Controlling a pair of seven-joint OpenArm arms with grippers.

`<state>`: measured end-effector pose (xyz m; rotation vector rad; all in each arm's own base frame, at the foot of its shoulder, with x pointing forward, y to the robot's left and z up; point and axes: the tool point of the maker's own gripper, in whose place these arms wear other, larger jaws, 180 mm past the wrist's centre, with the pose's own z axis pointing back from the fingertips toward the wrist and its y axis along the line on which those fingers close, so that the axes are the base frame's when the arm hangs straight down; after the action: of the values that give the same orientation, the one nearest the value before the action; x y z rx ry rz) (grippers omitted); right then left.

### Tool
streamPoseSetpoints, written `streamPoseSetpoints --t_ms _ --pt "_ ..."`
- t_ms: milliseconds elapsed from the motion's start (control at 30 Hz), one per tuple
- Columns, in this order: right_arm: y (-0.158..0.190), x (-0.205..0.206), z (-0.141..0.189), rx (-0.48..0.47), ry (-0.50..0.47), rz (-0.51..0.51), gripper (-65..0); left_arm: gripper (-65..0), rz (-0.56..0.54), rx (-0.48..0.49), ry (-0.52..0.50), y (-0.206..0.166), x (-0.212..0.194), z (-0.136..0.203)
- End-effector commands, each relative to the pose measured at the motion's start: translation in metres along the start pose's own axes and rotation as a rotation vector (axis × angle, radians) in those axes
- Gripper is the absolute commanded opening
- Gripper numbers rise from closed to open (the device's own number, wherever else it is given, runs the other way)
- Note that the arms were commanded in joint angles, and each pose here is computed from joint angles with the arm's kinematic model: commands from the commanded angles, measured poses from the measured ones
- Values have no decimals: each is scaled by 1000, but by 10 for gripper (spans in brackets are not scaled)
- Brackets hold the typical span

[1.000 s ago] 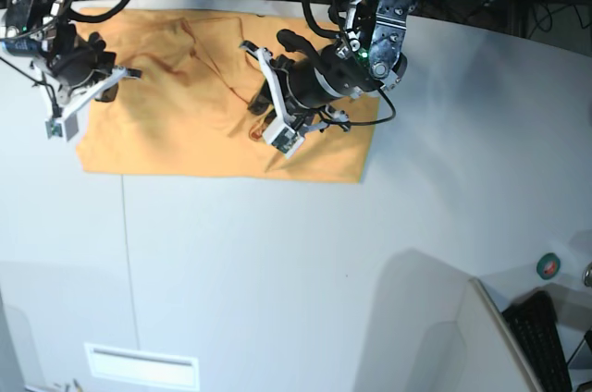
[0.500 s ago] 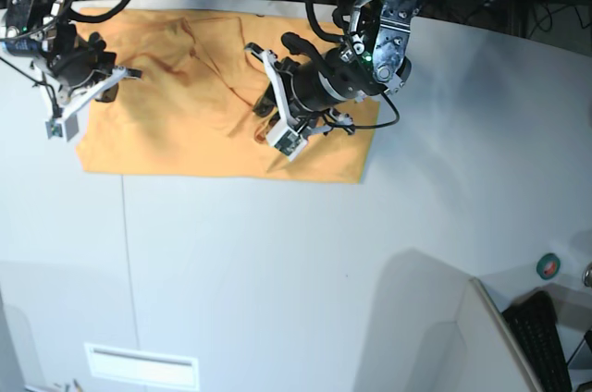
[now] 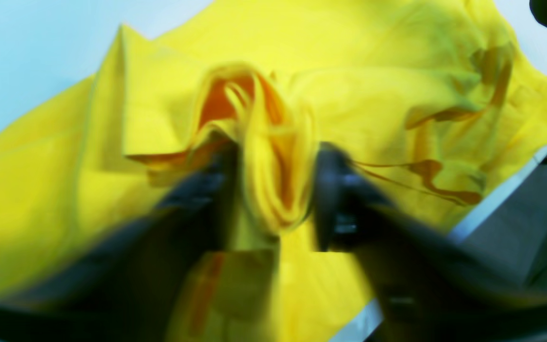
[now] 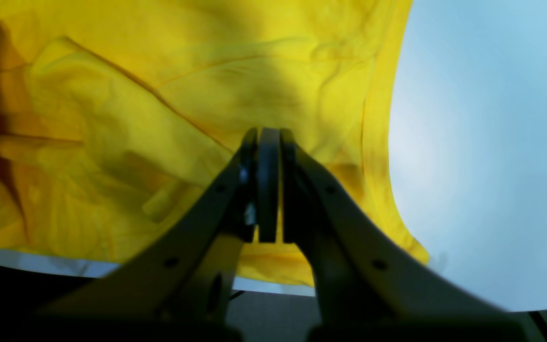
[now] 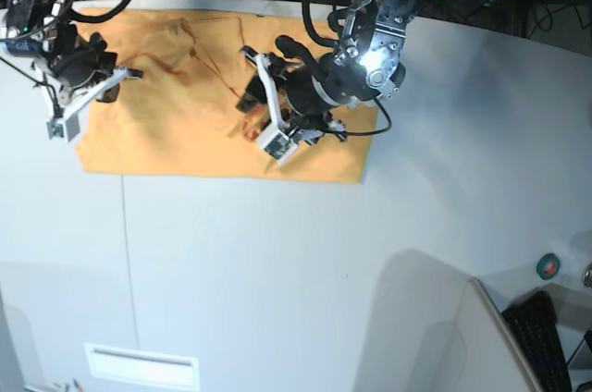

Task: Layout the t-shirt on the table in an organized manner, then fold the t-shirt properly
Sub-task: 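Lay the end down, open the left gripper and withdraw it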

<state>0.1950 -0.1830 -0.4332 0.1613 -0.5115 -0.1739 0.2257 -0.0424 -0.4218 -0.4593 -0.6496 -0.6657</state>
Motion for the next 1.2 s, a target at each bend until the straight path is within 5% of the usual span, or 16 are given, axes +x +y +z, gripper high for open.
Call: streamPoseSetpoints --t_ms 0,133,300,400,500,567,600,700,800,1167 --pt "1 9 3 5 -33 7 -650 -260 -8 -32 -45 -11 15 -2" --pt "1 9 3 5 -35 8 -650 -102 -59 -99 -20 -31 19 -18" --pt "1 11 4 3 -39 9 -650 -81 -114 -96 -90 -37 45 -6" --pt "0 11 4 2 -39 8 -650 -150 -170 -47 -105 -25 42 17" --pt "-1 11 4 0 -40 8 -650 -388 -132 47 -77 2 22 36" --pt "-1 11 4 0 -40 8 -650 -625 -27 166 -58 33 6 47" --pt "-1 11 4 0 -40 8 -650 -650 18 228 -44 51 -4 54" --pt "0 13 4 2 -44 9 -650 -650 82 330 -2 84 -26 67" --pt "2 15 2 8 -47 9 -650 -650 104 333 43 92 -42 59" --pt "1 16 3 4 -49 7 -650 -650 -32 89 122 4 -50 13"
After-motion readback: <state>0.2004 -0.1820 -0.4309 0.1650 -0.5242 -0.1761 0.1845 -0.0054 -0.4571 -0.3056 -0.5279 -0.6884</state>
